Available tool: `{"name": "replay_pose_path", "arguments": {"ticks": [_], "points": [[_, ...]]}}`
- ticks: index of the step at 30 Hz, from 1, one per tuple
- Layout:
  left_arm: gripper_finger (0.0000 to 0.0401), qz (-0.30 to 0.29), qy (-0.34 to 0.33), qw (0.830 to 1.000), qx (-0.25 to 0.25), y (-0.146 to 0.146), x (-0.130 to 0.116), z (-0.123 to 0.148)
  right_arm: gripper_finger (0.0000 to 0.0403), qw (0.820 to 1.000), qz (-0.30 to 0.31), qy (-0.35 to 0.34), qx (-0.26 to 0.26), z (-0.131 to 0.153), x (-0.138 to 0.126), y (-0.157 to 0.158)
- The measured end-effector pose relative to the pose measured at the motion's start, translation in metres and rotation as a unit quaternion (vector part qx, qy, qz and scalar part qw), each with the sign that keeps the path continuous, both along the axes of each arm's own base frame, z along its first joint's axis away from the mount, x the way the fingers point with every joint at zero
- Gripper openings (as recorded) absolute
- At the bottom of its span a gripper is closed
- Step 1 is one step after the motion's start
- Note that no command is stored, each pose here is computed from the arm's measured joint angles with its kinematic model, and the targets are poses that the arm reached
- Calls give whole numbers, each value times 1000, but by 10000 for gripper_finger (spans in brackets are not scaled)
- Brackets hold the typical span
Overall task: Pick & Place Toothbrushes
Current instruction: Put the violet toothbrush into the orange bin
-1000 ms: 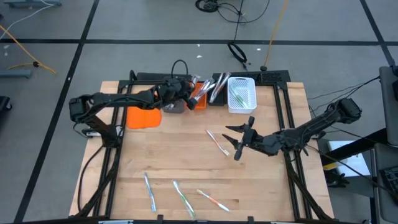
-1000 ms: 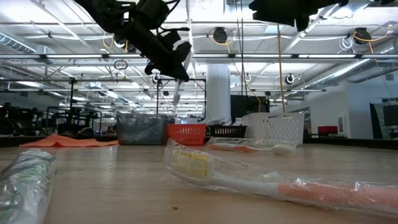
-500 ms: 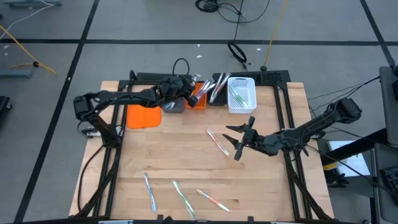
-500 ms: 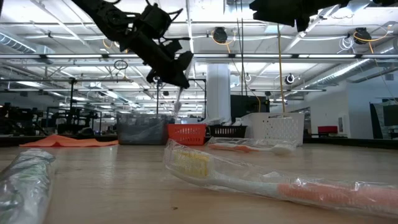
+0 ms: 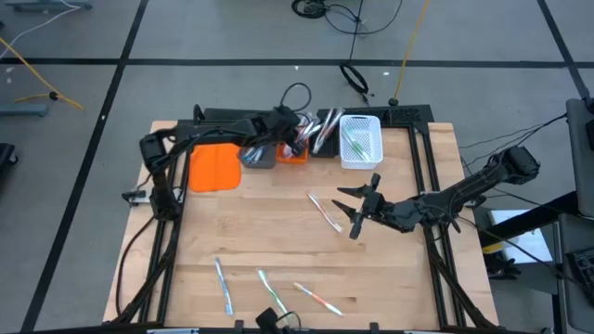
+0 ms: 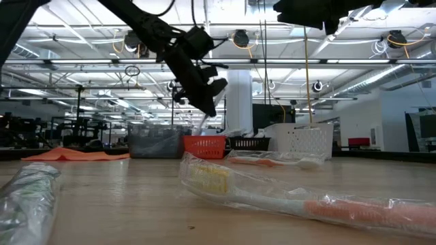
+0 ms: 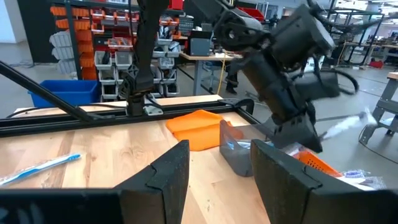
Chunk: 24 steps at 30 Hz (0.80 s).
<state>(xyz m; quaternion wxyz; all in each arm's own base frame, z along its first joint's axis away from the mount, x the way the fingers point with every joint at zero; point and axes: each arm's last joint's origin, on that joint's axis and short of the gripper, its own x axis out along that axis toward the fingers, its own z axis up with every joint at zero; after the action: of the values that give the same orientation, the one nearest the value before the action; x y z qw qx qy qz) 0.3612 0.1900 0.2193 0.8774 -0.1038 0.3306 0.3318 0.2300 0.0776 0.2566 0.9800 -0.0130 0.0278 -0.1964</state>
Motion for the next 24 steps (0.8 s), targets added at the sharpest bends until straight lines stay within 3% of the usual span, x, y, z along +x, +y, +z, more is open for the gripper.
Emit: {"name": "replay_pose_path", "arguments": {"ticks": [6, 16, 24], "points": [[5, 6, 27, 999, -19, 7, 11, -11, 164, 1000, 0, 5, -2, -1, 0, 0], [6, 23, 47, 998, -34, 13, 4, -15, 164, 1000, 0, 13, -5, -3, 0, 0], [51, 29, 46, 998, -39, 14, 3, -15, 164, 1000, 0, 13, -5, -3, 0, 0]]}}
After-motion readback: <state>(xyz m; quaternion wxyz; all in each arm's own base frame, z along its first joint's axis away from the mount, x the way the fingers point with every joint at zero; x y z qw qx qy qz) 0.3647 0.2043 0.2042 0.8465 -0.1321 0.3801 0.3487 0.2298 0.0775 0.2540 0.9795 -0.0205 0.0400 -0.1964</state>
